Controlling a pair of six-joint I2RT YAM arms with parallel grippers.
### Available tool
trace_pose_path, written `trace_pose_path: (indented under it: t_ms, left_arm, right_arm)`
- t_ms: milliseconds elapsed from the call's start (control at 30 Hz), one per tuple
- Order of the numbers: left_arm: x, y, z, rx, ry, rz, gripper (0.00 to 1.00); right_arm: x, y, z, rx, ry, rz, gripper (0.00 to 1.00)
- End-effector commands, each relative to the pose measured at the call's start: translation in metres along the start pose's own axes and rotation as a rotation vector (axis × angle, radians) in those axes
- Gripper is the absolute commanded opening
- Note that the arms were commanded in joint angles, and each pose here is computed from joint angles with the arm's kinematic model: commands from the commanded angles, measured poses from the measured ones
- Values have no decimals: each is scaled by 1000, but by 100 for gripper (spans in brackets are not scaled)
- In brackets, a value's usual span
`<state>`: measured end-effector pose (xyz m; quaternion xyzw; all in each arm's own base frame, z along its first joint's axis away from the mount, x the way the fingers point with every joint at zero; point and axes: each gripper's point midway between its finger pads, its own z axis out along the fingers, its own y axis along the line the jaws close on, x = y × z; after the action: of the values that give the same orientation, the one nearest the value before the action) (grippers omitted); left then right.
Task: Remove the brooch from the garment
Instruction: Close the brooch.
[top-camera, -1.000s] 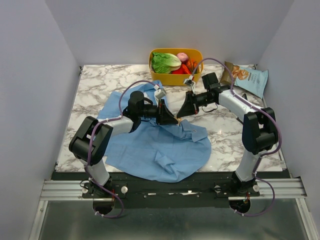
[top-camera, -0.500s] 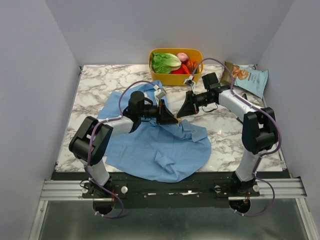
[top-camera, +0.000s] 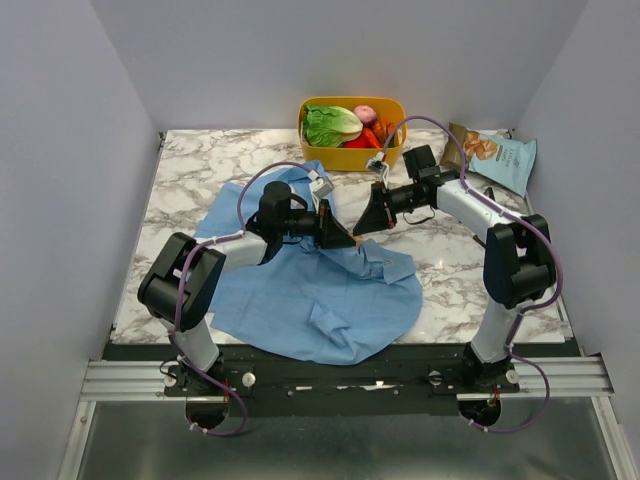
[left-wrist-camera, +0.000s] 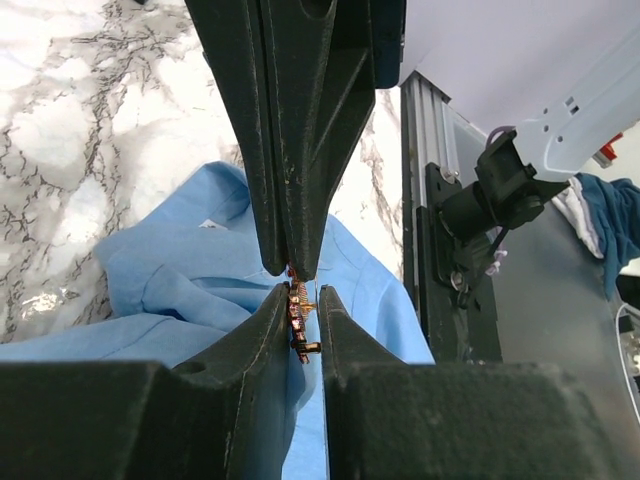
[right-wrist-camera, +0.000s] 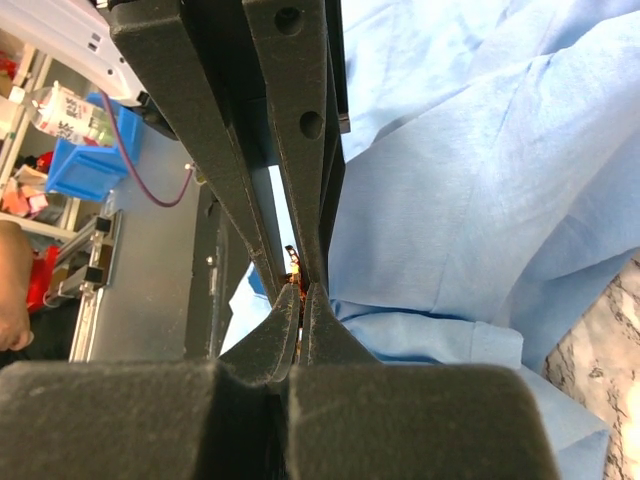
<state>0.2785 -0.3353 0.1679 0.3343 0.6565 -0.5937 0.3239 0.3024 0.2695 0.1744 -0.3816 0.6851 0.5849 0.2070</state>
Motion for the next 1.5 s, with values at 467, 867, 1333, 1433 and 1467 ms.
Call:
trace_pose_path:
  t_ms: [467, 867, 1333, 1433, 1467]
  left_arm:
    - [3, 5, 10, -28, 49, 49, 8]
    - [11, 12, 15, -80, 121, 62, 8]
    - [17, 8, 18, -48, 157, 53, 13]
    - [17, 8, 18, -46, 161, 49, 14]
    - [18, 8, 19, -45, 163, 48, 14]
  right_arm:
    - [-4, -18, -3, 114, 6, -35, 1]
    - [-5, -32, -4, 209, 14, -50, 0]
    - [-9, -34, -3, 234, 12, -60, 0]
    - [-9, -34, -3, 238, 13, -61, 0]
    - [-9, -34, -3, 238, 14, -64, 0]
